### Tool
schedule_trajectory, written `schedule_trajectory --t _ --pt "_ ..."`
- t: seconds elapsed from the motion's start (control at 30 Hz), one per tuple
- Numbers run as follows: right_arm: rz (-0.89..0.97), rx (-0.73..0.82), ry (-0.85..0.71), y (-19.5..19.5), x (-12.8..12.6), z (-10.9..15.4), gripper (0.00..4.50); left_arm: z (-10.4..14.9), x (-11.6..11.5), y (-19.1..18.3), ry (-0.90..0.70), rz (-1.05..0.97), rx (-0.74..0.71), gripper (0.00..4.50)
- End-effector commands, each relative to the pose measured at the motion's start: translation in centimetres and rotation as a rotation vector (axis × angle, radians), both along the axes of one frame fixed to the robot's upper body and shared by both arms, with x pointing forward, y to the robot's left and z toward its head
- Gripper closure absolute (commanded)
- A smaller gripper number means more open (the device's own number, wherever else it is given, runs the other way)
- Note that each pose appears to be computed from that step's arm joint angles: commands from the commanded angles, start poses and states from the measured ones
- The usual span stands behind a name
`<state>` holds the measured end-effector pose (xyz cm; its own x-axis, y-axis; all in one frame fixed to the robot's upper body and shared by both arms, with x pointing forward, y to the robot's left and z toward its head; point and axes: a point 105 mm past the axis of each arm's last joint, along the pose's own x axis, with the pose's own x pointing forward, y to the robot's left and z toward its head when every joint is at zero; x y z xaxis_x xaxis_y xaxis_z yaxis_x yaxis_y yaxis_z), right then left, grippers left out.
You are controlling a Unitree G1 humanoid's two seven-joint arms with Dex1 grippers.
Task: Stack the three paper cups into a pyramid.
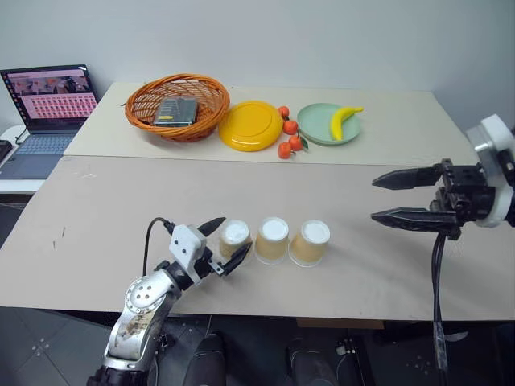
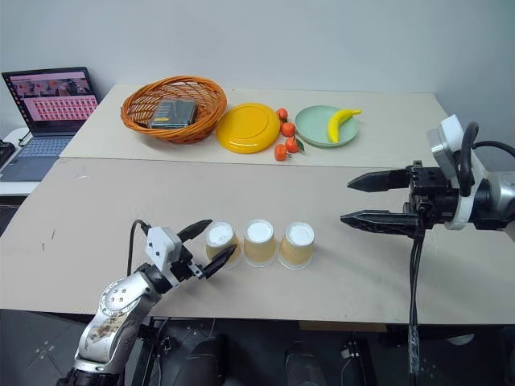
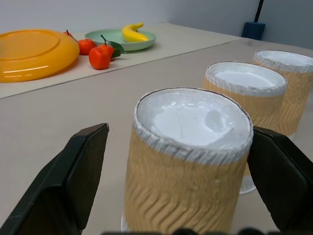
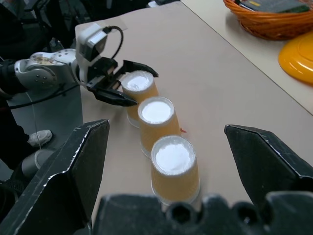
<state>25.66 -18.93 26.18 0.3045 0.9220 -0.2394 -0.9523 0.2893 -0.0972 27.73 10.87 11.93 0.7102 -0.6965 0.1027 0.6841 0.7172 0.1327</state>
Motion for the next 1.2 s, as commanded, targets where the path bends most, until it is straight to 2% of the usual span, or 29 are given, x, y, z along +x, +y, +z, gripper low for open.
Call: schedule_trajectory --t 0.03,0.13,0.23,0.27,0.43,0.53,0.7,0.8,0.87,1.0,1.2 --pt "0.008 0.013 -0.060 0.4 -0.4 1.3 0.11 1.0 -0.1 -0.2 -0.048 -0.007 -0.011 0.00" --pt "0.000 0.015 -0.064 0.0 -0.3 1.3 0.00 1.3 0.0 -0.1 -0.049 -0.005 -0.019 0.69" --pt "-0.009 0.013 -0.065 -0.5 -0.1 1.2 0.00 1.5 0.0 0.1 -0.048 0.000 -0.024 1.74" --pt "-0.012 0.012 -0.064 -0.7 0.0 1.1 0.00 1.5 0.1 0.1 -0.047 0.002 -0.024 1.94" --pt "-0.010 0.005 -0.067 -1.1 0.3 0.9 0.00 1.9 0.2 0.6 -0.056 0.015 -0.024 1.95" --pt "-0.007 0.005 -0.071 -1.0 0.4 0.9 0.00 3.0 0.8 1.3 -0.085 0.042 -0.032 1.95" --pt "0.002 0.001 -0.068 -0.7 0.5 0.6 0.00 6.5 1.8 3.0 -0.153 0.078 -0.037 1.95" --pt "-0.008 -0.002 -0.070 -0.7 0.5 0.6 0.00 9.9 2.4 3.4 -0.190 0.042 -0.038 1.95" --pt "-0.023 -0.006 -0.075 -0.7 0.6 0.6 0.00 12.1 2.9 2.7 -0.182 -0.026 -0.039 1.95" --pt "-0.041 0.000 -0.081 -0.9 0.3 0.3 0.00 14.1 3.4 0.6 -0.140 -0.156 -0.025 1.95" --pt "-0.093 0.012 -0.082 -2.3 -0.9 -0.8 0.00 15.1 3.1 -3.5 -0.080 -0.378 -0.007 1.95"
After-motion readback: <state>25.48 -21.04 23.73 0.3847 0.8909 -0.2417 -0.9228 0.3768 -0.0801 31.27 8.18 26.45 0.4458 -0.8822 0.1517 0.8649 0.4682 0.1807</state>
